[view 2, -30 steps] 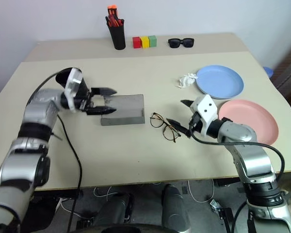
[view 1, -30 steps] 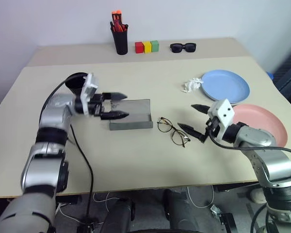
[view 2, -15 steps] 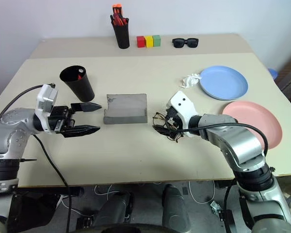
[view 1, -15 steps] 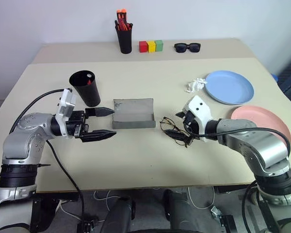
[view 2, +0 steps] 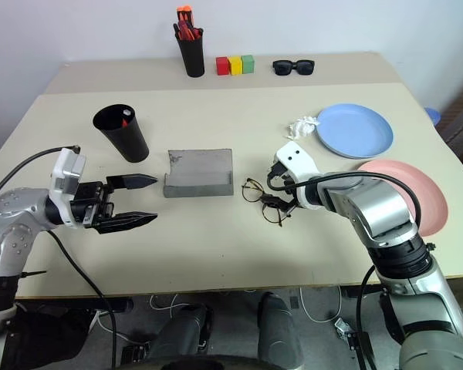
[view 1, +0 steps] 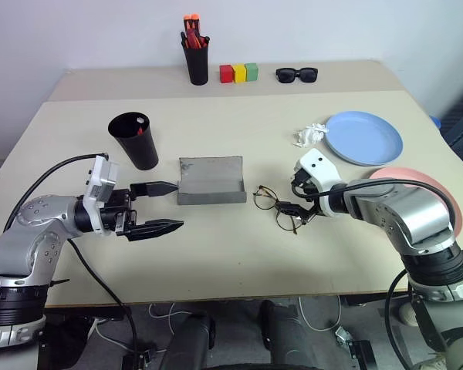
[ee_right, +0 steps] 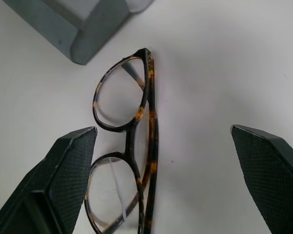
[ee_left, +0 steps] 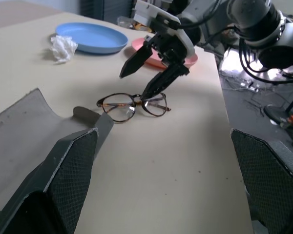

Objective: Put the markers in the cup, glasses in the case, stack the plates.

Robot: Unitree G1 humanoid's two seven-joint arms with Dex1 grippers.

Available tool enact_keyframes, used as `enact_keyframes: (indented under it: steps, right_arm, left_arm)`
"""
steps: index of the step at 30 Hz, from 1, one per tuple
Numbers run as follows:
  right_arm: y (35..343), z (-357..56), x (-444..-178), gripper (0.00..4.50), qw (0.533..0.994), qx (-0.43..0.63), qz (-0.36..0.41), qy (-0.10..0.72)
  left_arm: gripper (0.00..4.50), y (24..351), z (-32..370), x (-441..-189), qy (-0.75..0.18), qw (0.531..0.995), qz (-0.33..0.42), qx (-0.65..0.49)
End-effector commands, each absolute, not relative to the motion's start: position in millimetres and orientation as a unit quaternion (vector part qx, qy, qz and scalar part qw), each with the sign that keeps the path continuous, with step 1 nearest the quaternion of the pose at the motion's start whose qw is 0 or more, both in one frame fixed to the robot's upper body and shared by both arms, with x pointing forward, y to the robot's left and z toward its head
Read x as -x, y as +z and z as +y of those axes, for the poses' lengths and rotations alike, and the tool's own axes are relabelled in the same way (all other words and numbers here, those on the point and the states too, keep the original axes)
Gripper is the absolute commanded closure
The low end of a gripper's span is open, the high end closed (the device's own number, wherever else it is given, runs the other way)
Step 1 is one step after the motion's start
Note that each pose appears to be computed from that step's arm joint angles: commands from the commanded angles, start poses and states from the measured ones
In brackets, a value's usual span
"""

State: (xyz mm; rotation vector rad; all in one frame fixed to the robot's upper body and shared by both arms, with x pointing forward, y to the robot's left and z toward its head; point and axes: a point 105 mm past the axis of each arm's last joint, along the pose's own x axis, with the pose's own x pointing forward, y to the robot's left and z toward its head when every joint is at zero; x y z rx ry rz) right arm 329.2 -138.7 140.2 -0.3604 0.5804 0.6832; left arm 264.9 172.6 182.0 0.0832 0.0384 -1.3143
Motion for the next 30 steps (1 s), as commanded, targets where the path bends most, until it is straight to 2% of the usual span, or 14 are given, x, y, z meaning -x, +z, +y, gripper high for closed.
enact_keyframes:
  steps: [1,2,4,6,8,18,21,23,24,30]
  right_arm:
    - [148.6,-136.9,-329.8,0.0,0.884,0.184,0.274,0.332]
    - [149.4,-136.3,-330.9,0.0,0.886,0.179,0.273,0.33]
    - [149.0,-135.5,-331.7,0.55,0.886,0.176,0.274,0.33]
    - [144.1,-136.5,-330.1,1.27,0.882,0.187,0.281,0.329]
    - [141.5,-137.4,-329.5,2.26,0.879,0.193,0.286,0.328]
    - [137.6,-137.7,-327.9,2.26,0.873,0.193,0.302,0.332]
    - [136.8,-137.0,-329.5,3.14,0.875,0.186,0.304,0.329]
    - [136.4,-137.1,-329.8,4.14,0.875,0.187,0.305,0.328]
    - [135.6,-137.4,-329.4,4.45,0.873,0.19,0.306,0.328]
    - [137.4,-143.9,-330.1,4.45,0.871,0.214,0.303,0.321]
  left_arm:
    - [0.04,192.6,168.4,-264.1,-0.614,0.788,0.001,-0.049]
    - [0.04,193.0,168.1,-264.8,-0.613,0.788,0.0,-0.049]
    - [0.0,192.8,167.9,-265.6,-0.612,0.789,0.001,-0.052]
    - [0.0,192.6,168.0,-266.2,-0.611,0.789,0.0,-0.055]
    - [0.0,193.1,167.8,-266.4,-0.611,0.79,0.0,-0.055]
    - [0.0,193.5,168.1,-266.2,-0.609,0.79,-0.002,-0.063]
    - [0.0,193.3,168.5,-266.3,-0.608,0.791,-0.003,-0.065]
    - [0.0,193.3,168.1,-266.0,-0.608,0.791,-0.004,-0.065]
    - [0.0,193.2,168.1,-265.8,-0.608,0.791,-0.005,-0.065]
    - [0.0,192.8,169.5,-266.4,-0.605,0.793,-0.007,-0.07]
